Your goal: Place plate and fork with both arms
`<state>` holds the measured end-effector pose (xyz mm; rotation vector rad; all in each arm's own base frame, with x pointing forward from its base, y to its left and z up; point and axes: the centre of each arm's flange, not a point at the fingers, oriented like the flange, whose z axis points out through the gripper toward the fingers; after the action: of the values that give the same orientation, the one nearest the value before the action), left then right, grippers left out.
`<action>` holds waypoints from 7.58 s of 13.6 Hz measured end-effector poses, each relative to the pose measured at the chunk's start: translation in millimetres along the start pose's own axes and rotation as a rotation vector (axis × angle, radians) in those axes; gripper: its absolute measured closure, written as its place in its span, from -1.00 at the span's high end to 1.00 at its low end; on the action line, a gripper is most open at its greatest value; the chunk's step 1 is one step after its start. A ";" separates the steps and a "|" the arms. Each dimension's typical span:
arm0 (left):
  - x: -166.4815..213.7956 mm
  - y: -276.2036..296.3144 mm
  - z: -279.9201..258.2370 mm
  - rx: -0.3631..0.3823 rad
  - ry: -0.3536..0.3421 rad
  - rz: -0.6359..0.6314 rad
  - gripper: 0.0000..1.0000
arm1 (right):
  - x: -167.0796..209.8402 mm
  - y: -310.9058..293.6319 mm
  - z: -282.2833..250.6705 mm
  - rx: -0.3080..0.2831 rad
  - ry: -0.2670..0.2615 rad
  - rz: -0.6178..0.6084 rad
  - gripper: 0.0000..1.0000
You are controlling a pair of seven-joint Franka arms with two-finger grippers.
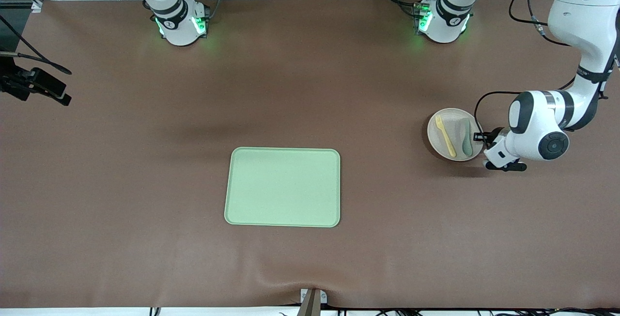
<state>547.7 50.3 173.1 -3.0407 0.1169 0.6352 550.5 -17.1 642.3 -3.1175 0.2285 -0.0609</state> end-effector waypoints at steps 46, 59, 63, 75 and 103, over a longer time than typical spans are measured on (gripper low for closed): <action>93.1 476.2 -84.0 -0.435 0.348 -0.071 -0.89 | 41.4 -59.3 117.9 0.120 -0.193 -0.041 1.00; 98.4 469.8 -121.8 -0.469 0.428 -0.095 0.52 | 59.8 -222.6 212.1 0.126 -0.075 -0.123 1.00; 92.1 403.9 -205.5 -0.447 0.454 -0.138 1.00 | 64.1 -285.9 246.8 0.129 -0.033 -0.160 1.00; -72.1 134.7 -427.3 -0.152 0.407 -0.120 1.00 | 42.9 -411.5 390.0 0.125 0.071 -0.319 0.62; -191.2 108.2 -430.0 -0.020 0.344 -0.059 1.00 | 6.1 -439.5 459.1 0.064 0.114 -0.429 -0.66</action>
<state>535.6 -65.2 641.7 -3.1270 0.0285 0.1051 638.8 422.4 191.8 -3.0394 -0.4339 -0.2438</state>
